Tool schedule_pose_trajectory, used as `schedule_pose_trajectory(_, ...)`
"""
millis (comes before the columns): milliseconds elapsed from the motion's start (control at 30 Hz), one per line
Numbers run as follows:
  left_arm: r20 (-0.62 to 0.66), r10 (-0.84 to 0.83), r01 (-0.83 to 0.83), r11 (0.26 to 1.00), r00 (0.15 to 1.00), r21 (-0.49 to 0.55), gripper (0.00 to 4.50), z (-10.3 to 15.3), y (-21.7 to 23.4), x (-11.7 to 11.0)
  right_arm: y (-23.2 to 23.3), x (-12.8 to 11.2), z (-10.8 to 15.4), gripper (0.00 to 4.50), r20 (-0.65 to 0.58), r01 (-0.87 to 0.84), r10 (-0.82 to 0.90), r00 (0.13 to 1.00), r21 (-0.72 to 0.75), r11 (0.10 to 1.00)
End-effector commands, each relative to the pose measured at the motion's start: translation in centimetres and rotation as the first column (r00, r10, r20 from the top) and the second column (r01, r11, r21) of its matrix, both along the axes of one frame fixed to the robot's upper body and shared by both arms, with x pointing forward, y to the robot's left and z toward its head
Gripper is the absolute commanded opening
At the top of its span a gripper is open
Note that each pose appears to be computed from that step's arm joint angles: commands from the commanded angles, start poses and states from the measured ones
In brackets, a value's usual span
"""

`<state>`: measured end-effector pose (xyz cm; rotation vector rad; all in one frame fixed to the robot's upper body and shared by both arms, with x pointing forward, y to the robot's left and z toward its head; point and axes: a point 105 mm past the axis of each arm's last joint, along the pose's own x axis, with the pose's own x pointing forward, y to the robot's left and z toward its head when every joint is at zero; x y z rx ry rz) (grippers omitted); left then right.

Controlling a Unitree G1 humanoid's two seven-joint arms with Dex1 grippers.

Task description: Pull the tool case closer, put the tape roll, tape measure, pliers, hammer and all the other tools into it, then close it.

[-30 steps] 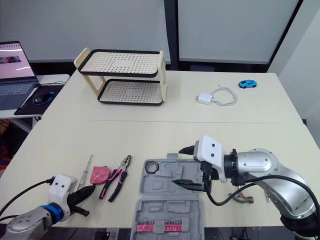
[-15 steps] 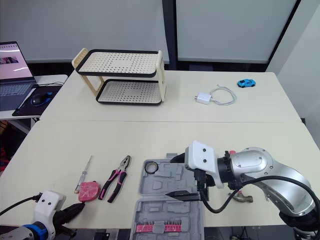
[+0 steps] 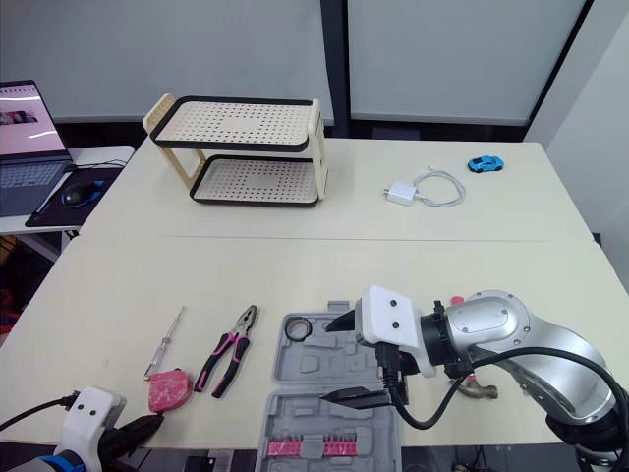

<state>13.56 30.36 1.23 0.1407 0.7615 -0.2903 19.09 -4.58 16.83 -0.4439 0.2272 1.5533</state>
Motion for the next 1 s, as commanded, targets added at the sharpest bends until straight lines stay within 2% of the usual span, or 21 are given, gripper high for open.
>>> schedule_pose_trajectory(33, -0.037, 0.003, -0.003, 1.000, 0.999, 0.003, 0.02, -0.7, 0.3, -0.8, 0.4, -0.5, 0.7, 4.50, 0.041, -0.039, 0.039, 0.998, 0.012, 0.999)
schedule_pose_trajectory(500, -0.007, 0.003, -0.003, 1.000, 1.000, 0.006, 0.02, -0.8, 0.9, -0.9, 0.3, -0.5, 0.6, 4.50, 0.040, -0.040, 0.039, 0.998, 0.013, 0.999)
schedule_pose_trajectory(600, 0.010, -0.018, 0.018, 1.000, 1.000, 0.004, 0.63, -0.3, 0.9, -0.8, 0.4, -0.6, 0.6, 4.50, 0.039, -0.041, 0.041, 0.998, 0.013, 0.999)
schedule_pose_trajectory(767, 0.038, -0.100, 0.100, 0.995, 0.994, 0.004, 2.12, 1.0, 1.0, -1.3, 0.5, -0.6, 0.7, 4.50, 0.045, -0.045, 0.044, 0.998, 0.020, 0.999)
schedule_pose_trajectory(833, 0.056, -0.182, 0.181, 0.983, 0.982, 0.015, 2.74, 1.9, 0.7, -1.4, 0.7, -0.5, 0.9, 4.50, 0.051, -0.046, 0.045, 0.998, 0.026, 0.999)
schedule_pose_trajectory(900, 0.095, -0.321, 0.321, 0.947, 0.942, 0.020, 3.35, 3.9, 0.0, -1.2, 0.8, -0.5, 1.2, 4.50, 0.063, -0.049, 0.047, 0.997, 0.031, 0.998)
schedule_pose_trajectory(1000, 0.125, -0.428, 0.426, 0.904, 0.895, 0.043, 4.23, 6.0, 0.2, -0.1, 1.0, -0.5, 1.5, 4.50, 0.083, -0.047, 0.045, 0.995, 0.017, 0.999)
